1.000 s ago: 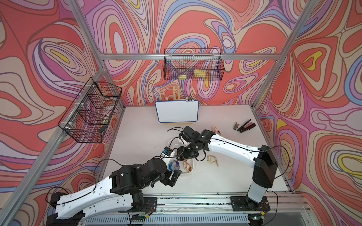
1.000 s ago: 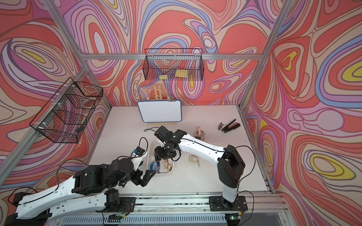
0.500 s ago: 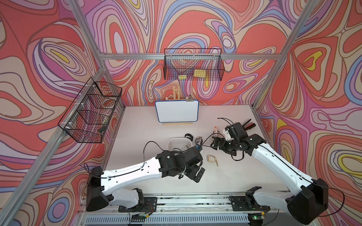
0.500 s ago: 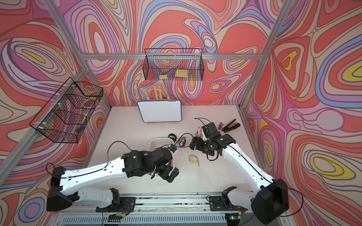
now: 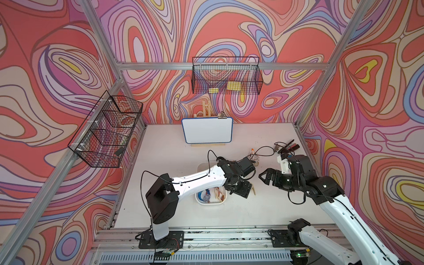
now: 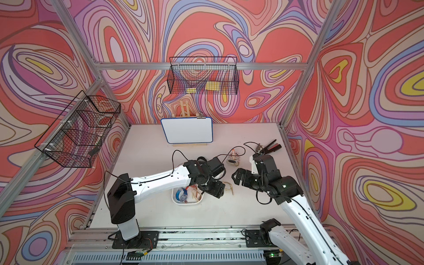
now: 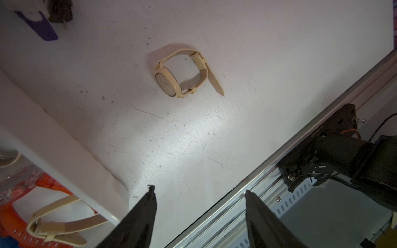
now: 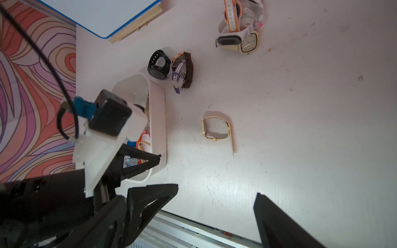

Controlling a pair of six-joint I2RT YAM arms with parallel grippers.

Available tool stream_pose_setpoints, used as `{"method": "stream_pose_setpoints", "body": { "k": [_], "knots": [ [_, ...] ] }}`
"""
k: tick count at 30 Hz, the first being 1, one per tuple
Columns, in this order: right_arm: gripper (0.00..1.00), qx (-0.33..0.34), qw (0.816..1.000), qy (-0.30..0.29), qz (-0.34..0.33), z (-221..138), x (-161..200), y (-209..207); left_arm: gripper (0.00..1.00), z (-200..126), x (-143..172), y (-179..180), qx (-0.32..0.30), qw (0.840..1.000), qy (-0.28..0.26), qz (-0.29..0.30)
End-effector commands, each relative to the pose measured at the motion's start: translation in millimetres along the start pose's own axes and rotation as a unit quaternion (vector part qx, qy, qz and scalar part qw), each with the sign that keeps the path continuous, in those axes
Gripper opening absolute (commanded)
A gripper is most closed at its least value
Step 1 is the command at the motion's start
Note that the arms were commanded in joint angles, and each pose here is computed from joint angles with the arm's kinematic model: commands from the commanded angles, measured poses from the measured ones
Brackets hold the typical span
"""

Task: Put the watch into the storage box
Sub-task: Pick up the watch at the center of the board.

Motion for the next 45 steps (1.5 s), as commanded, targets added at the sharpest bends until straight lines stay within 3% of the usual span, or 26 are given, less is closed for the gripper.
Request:
{"method": "stream_pose_setpoints", "body": {
  "k": [1, 9, 28, 45],
  "knots": [
    [0.98, -0.005, 0.999, 0.03, -0.02, -11, 14, -3, 0.67, 9, -11, -6, 0.03, 0.999, 0.018, -0.007],
    [0.98, -0.033, 0.997, 0.018, -0.066, -48, 42, -5, 0.61, 33, -32, 4, 0.016, 0.999, 0.039, -0.031],
    [0.98, -0.068, 0.991, 0.014, -0.117, -54, 46, -1, 0.44, 65, -60, 23, -0.081, 0.994, 0.054, -0.048],
    [0.98, -0.07, 0.99, 0.005, -0.126, -55, 47, -1, 0.38, 87, -70, 30, -0.097, 0.991, 0.074, -0.046]
  ]
}}
Point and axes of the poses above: each gripper's point midway between its finger pads, its own z axis out along the fingers, its own y axis along the line the jaws close on, x = y × z, the point moved 10 cm from there along -z, back along the fingers, and after that the axes turned 3 degrees about -z, right-handed, at the moved point
